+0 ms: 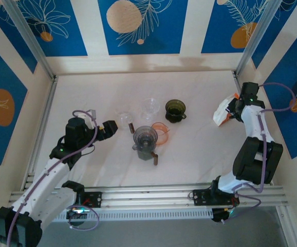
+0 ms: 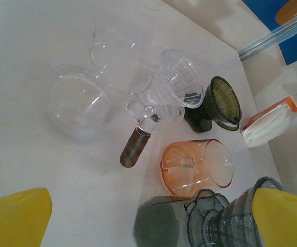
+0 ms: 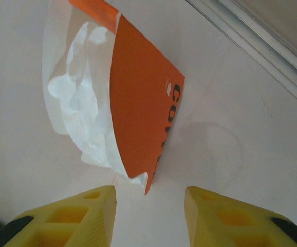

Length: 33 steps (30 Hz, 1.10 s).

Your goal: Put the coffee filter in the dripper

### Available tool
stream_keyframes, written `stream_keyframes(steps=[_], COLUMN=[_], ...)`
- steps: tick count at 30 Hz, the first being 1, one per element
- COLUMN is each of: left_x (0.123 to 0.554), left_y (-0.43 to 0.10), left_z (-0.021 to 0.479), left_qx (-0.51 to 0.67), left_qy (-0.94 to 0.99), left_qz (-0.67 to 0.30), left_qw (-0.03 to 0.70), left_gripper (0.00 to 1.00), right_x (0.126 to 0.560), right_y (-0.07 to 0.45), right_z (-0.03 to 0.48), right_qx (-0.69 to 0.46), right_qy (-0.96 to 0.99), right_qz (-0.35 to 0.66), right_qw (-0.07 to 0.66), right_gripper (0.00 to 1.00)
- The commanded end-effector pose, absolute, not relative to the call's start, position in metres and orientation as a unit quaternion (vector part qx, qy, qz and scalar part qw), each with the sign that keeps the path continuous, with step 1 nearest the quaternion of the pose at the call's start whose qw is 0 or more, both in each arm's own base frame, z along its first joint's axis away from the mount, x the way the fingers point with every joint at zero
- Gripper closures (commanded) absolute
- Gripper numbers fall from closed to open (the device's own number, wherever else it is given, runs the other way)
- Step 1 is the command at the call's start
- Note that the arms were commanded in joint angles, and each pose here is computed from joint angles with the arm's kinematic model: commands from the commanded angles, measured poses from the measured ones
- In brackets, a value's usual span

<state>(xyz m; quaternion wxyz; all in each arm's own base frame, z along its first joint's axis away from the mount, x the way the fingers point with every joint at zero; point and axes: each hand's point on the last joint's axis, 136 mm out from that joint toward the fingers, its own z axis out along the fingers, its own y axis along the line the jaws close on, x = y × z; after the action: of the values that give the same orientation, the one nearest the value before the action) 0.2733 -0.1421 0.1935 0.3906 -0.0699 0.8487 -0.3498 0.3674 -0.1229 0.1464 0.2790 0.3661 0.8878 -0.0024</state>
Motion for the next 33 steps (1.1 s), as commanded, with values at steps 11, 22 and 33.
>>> stream_keyframes(steps=[11, 22, 33], left_x=[0.275, 0.277, 0.277], left_y=[-0.149, -0.148, -0.148], left_z=[0.19, 0.189, 0.187], left_qx=[-0.064, -0.067, -0.066], left_qy=[0.849, 0.851, 0.854], left_qz=[-0.36, -0.356, -0.354], left_qw=[0.381, 0.38, 0.376], left_gripper=[0.0, 0.0, 0.0], right_x=[0.394, 0.4, 0.426], right_y=[-0.131, -0.128, -0.081], right_z=[0.135, 0.127, 0.132], right_qx=[0.329, 0.308, 0.177], right_qy=[0.9, 0.91, 0.946], right_qz=[0.01, 0.011, -0.014], right_qw=[0.285, 0.277, 0.272], right_gripper=[0.64, 0.81, 1.0])
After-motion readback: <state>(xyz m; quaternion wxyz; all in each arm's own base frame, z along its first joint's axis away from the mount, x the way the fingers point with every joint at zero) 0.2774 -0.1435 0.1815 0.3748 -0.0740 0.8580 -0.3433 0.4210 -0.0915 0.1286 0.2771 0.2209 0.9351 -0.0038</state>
